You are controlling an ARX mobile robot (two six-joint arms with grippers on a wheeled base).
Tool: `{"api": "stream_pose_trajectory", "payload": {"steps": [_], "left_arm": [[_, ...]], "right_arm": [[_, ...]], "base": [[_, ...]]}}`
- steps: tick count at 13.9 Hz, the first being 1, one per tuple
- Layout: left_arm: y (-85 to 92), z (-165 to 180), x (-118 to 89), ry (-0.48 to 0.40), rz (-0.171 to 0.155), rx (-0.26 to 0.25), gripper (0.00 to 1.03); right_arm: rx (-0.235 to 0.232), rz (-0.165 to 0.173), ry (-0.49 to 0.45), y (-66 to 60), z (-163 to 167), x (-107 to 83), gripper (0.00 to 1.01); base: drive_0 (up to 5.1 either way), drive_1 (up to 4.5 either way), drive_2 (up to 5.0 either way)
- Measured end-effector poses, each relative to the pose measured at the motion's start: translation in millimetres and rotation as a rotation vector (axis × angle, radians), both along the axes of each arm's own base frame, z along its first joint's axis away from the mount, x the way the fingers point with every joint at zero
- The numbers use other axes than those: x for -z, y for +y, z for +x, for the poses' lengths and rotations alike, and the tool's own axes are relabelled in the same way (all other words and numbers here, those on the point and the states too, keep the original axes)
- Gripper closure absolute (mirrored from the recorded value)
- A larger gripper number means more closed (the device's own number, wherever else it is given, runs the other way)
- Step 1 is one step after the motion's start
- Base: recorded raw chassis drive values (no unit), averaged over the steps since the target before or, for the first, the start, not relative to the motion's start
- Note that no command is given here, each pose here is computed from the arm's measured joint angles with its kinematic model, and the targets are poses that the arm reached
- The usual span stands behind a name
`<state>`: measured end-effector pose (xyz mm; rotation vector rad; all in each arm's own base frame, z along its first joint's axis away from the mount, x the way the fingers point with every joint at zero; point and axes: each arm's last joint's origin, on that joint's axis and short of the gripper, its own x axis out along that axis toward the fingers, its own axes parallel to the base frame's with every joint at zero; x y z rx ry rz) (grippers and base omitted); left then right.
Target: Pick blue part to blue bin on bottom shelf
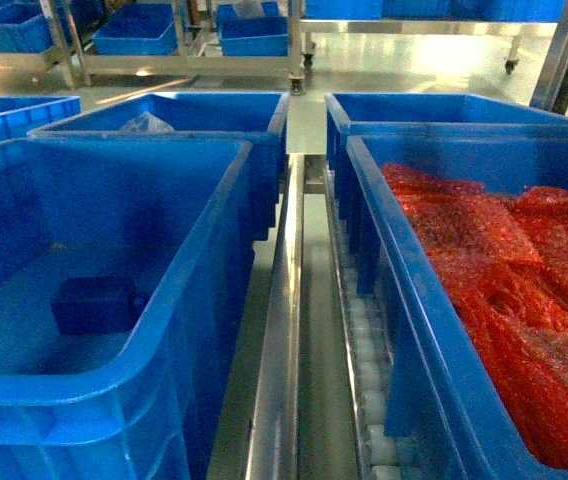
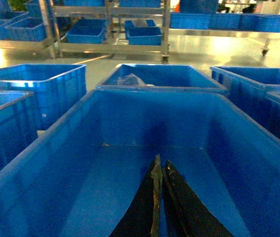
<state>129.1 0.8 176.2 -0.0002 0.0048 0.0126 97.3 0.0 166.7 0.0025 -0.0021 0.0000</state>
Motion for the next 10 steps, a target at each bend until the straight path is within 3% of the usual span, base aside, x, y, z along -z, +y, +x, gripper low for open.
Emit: {"api": "stream_pose_trajectory", "payload": {"steps": [2, 10], "left_arm": [[-1.2, -3.9, 7.5, -0.006, 0.000, 0.016, 1.01], [-1.0, -18.1, 6.2, -0.016, 0.000, 0.014, 1.01]], "right_arm": [[0.000, 0.000, 0.001, 0.0, 0.0, 0.1, 0.03], [0.000, 0.000, 0.000, 0.0, 0.0, 0.0, 0.03]], "base": [[0.0, 0.00, 0.0], [0.0, 0.00, 0.0]]}}
